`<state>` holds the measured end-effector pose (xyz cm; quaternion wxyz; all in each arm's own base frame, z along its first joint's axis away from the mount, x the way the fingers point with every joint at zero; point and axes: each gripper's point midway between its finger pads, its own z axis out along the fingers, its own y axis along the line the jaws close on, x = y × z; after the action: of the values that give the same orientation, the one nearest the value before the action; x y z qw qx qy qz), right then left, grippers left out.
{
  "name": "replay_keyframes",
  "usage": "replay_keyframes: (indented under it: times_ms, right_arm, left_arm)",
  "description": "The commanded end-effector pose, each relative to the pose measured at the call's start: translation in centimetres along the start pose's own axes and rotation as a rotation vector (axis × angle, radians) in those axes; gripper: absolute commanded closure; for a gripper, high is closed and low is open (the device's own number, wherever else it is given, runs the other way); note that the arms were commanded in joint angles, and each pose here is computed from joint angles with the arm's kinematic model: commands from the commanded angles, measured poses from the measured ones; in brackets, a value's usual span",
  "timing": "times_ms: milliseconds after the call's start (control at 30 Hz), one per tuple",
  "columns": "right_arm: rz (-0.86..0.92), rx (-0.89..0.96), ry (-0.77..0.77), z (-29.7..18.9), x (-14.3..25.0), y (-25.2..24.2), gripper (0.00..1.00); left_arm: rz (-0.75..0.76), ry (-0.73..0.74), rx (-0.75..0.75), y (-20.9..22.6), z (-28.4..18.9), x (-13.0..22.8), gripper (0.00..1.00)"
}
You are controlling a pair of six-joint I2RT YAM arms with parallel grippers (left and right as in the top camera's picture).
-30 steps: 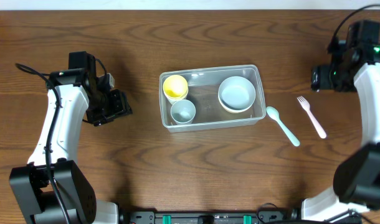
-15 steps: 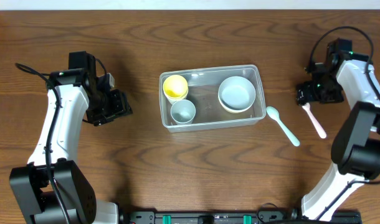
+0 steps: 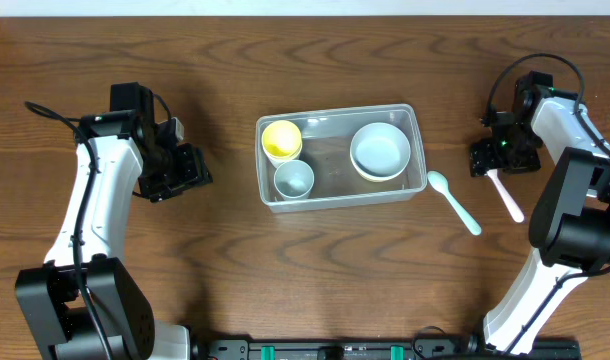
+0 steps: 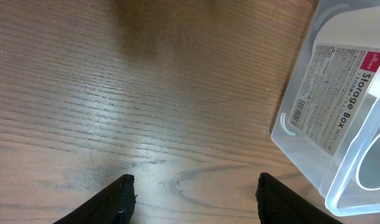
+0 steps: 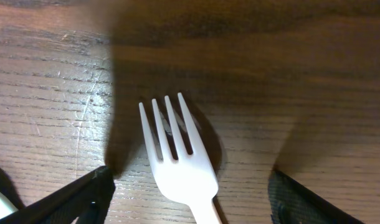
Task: Pack container
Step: 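Move the right gripper to the white fork and grasp it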
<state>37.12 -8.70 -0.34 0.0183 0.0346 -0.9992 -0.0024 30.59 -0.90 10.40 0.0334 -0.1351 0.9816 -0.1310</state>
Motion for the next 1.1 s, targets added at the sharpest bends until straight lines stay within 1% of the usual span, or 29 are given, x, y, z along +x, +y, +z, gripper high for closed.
replay_keyframes:
  times_ms: [0,367,500,600,733,767,867,1000,1067]
  right_arm:
    - [-0.01,-0.032,0.018,1.1,0.2,0.5,0.25]
    - [0.007,-0.042,-0.001,1.1,-0.3,0.7,0.49]
    - [0.005,-0.051,-0.013,1.1,-0.6,1.0,0.6]
    - [-0.001,-0.061,-0.021,1.1,-0.8,1.4,0.62]
    - [-0.01,-0.06,-0.025,1.1,-1.0,1.8,0.69]
    - [-0.012,-0.059,-0.027,1.1,-1.1,1.8,0.71]
    - [-0.012,-0.059,-0.028,1.1,-1.1,1.8,0.87]
    - [0.029,-0.057,-0.035,1.1,-1.3,1.8,0.9]
    - [0.032,-0.057,-0.037,1.0,-1.4,1.7,0.94]
  left_arm:
    - [0.014,-0.008,0.013,-0.2,-0.3,-0.2,0.37]
    - [0.014,-0.007,0.013,-0.2,-0.3,-0.2,0.37]
    - [0.014,-0.007,0.013,-0.2,-0.3,-0.2,0.37]
    - [0.014,-0.007,0.013,-0.2,-0.3,-0.2,0.37]
    - [0.014,-0.007,0.013,-0.2,-0.3,-0.2,0.37]
    - [0.014,-0.007,0.013,-0.2,-0.3,-0.2,0.37]
    - [0.014,-0.007,0.013,-0.2,-0.3,-0.2,0.37]
    - [0.014,-0.007,0.013,-0.2,-0.3,-0.2,0.37]
    - [0.014,-0.007,0.013,-0.2,-0.3,-0.2,0.37]
